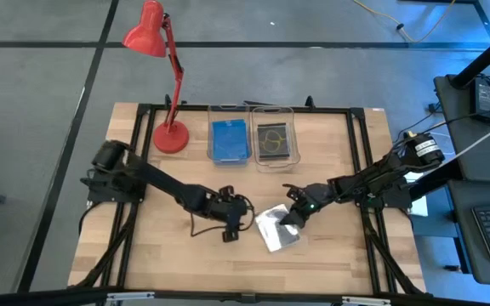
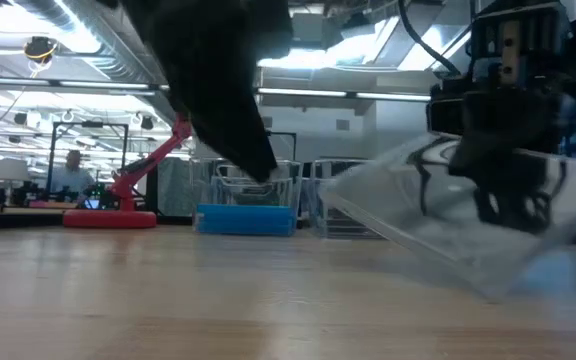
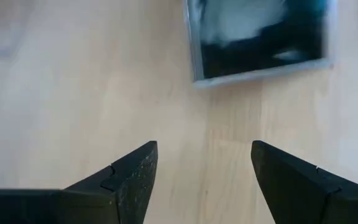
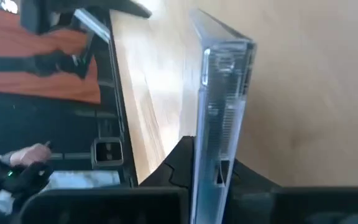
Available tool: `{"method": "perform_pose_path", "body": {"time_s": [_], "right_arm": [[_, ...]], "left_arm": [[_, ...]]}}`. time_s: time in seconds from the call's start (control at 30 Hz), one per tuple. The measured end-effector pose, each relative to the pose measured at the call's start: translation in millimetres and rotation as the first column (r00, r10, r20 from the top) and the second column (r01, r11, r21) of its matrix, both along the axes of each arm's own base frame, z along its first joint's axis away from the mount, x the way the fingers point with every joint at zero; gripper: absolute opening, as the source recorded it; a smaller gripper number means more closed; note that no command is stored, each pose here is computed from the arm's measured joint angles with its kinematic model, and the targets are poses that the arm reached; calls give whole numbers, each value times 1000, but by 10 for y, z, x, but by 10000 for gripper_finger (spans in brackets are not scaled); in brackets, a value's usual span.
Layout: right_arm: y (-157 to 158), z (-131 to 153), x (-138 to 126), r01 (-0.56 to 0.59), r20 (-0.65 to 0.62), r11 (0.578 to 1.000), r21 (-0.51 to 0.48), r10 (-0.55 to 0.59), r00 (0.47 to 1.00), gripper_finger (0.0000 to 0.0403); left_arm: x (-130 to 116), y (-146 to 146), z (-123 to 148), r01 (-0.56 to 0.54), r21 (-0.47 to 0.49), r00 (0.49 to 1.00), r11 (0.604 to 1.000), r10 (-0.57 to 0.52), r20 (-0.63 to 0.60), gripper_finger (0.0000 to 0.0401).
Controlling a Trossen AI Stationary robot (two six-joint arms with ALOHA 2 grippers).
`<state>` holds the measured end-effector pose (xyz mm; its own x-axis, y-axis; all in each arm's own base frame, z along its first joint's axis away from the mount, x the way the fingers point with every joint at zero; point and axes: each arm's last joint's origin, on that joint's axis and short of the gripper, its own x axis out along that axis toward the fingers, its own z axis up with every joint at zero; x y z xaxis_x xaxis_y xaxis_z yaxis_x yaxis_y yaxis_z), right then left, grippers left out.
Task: Pick & place jewel cases by type
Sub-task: Put the black CD case into the right transparent bin
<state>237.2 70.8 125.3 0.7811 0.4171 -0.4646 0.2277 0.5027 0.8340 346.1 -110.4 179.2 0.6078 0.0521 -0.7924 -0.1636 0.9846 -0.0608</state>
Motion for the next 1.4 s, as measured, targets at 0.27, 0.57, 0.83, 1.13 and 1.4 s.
{"method": "perform_pose_path", "body": {"time_s": [0.27,0.57,0.83,1.13,1.4], "right_arm": [[-106,253,158,33,195,999,30,-38,980,17],[-567,913,402,116,452,993,12,-109,885,17],[-1286,1440,419,308,433,941,-137,-223,873,18],[-1933,1794,168,427,20,801,-419,-462,887,18],[-2141,1672,43,425,-135,801,-422,-519,844,18]], "left_arm": [[-308,113,762,-32,-59,984,998,42,175,256],[-691,254,1419,-82,-101,912,991,115,394,255],[-829,324,1582,-125,-97,879,987,156,450,255],[-826,373,1548,-133,-88,894,987,157,419,255],[-818,451,1525,-149,-53,905,987,158,396,255]]}}
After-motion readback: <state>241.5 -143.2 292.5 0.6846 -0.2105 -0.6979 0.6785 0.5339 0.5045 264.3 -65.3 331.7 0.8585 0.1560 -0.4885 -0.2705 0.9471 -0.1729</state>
